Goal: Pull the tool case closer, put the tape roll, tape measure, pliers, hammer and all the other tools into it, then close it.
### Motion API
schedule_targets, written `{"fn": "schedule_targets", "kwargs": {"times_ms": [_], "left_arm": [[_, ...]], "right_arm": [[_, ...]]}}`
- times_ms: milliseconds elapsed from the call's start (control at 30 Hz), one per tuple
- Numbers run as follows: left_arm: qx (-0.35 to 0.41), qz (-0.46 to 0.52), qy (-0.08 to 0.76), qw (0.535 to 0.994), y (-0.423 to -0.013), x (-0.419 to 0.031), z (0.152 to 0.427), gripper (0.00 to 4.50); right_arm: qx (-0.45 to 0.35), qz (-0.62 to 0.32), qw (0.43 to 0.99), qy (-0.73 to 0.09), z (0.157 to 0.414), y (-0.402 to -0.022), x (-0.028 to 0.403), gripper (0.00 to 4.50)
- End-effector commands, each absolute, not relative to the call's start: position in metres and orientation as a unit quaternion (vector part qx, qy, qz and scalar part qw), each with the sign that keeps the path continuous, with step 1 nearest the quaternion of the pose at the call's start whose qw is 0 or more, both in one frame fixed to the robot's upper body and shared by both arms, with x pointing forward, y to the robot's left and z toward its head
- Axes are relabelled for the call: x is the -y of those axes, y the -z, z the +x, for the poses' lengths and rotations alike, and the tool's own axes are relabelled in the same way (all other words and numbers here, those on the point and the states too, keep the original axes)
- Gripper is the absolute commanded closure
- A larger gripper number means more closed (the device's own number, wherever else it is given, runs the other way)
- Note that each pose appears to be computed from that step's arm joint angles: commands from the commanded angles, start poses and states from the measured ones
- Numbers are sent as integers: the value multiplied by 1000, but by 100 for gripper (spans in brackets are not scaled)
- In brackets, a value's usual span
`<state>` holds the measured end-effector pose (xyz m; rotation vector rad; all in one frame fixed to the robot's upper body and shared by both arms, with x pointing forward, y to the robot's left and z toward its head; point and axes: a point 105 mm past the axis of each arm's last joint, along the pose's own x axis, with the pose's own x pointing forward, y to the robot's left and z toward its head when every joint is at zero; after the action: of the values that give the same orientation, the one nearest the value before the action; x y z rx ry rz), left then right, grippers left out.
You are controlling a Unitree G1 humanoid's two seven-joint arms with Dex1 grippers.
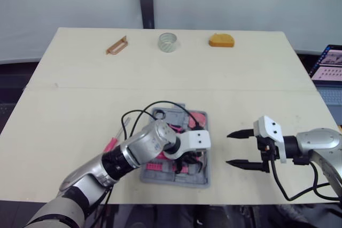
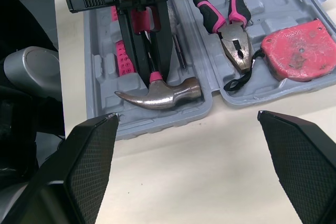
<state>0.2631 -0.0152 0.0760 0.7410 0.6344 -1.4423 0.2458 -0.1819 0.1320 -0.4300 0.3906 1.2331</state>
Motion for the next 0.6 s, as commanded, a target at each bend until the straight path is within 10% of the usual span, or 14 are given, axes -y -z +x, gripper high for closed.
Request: {"fn": "schedule_targets", "kwargs": {"times_ms": [33, 600], "left_arm": [[-255, 335, 643, 640, -84, 20, 261, 449], [-234, 351, 645, 637, -87, 23, 263, 449]], "right_arm": [[-162, -212, 778, -569, 245, -143, 181, 0], [-161, -210, 778, -570, 245, -143, 181, 0]]}}
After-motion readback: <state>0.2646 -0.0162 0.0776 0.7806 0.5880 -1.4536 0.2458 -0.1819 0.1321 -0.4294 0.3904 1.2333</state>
